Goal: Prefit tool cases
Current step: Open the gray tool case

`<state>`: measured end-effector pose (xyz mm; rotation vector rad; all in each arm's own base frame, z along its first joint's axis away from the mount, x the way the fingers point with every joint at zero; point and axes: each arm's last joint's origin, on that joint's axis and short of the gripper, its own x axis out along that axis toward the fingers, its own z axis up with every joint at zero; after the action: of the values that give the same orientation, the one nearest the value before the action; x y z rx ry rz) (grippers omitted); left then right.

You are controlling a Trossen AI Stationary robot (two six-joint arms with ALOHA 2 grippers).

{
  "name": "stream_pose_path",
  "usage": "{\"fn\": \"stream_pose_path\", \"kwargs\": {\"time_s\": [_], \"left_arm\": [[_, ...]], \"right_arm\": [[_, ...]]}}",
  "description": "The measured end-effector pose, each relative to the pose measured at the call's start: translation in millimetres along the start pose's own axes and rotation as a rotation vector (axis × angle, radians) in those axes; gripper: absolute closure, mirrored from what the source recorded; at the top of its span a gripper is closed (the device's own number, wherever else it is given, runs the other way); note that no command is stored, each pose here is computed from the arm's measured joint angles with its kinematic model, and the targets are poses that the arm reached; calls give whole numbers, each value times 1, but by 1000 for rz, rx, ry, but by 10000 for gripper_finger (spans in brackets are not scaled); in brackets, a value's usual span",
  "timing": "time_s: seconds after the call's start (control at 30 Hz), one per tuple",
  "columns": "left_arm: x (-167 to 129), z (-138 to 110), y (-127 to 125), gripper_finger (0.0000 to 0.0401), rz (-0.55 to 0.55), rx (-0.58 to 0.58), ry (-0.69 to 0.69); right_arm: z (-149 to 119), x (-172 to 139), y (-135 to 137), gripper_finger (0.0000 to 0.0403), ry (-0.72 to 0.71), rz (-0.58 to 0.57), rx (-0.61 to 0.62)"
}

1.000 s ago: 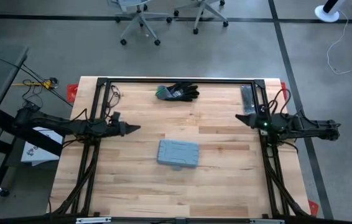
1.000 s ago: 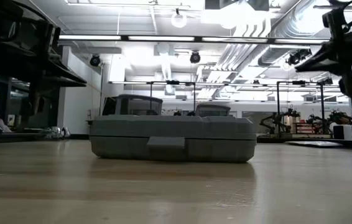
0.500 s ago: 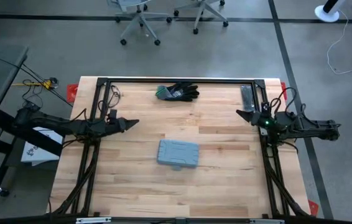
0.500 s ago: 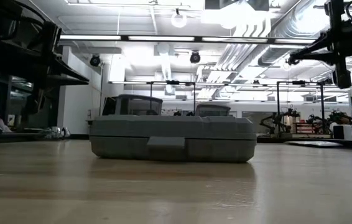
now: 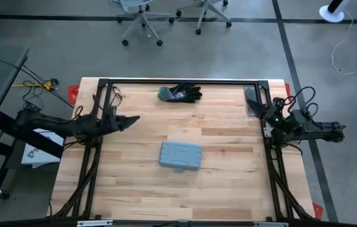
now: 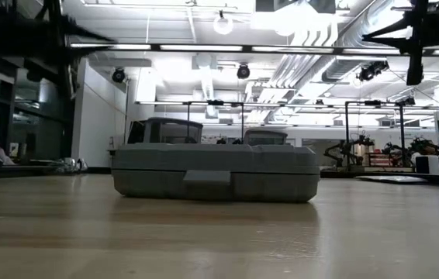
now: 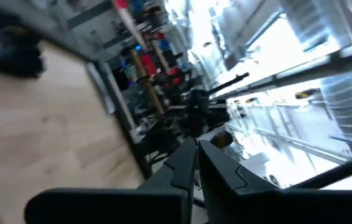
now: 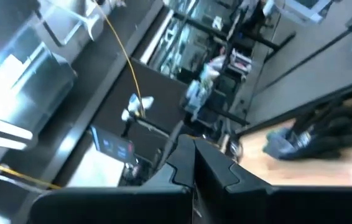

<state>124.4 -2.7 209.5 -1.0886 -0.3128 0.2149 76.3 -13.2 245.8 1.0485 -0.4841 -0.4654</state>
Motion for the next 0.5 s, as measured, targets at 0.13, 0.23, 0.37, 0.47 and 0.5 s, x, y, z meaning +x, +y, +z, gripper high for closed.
{"fn": "stream_pose_path", "kwargs": {"time_s": [0.13, 0.23, 0.37, 0.47, 0.5], "left_arm": [[5, 11, -23, 387, -42, 74, -39], [9, 20, -39, 387, -72, 114, -66], [16, 32, -61, 387, -119, 171, -83], [23, 39, -77, 387, -138, 220, -69], [26, 41, -82, 387, -135, 238, -55]], "right_arm": [[3, 0, 4, 402, -28, 27, 50], [5, 0, 7, 402, -47, 59, 43], [10, -2, 16, 402, -59, 157, -16], [15, -4, 24, 402, -90, 254, -39], [17, -4, 26, 402, -106, 278, -38]]}}
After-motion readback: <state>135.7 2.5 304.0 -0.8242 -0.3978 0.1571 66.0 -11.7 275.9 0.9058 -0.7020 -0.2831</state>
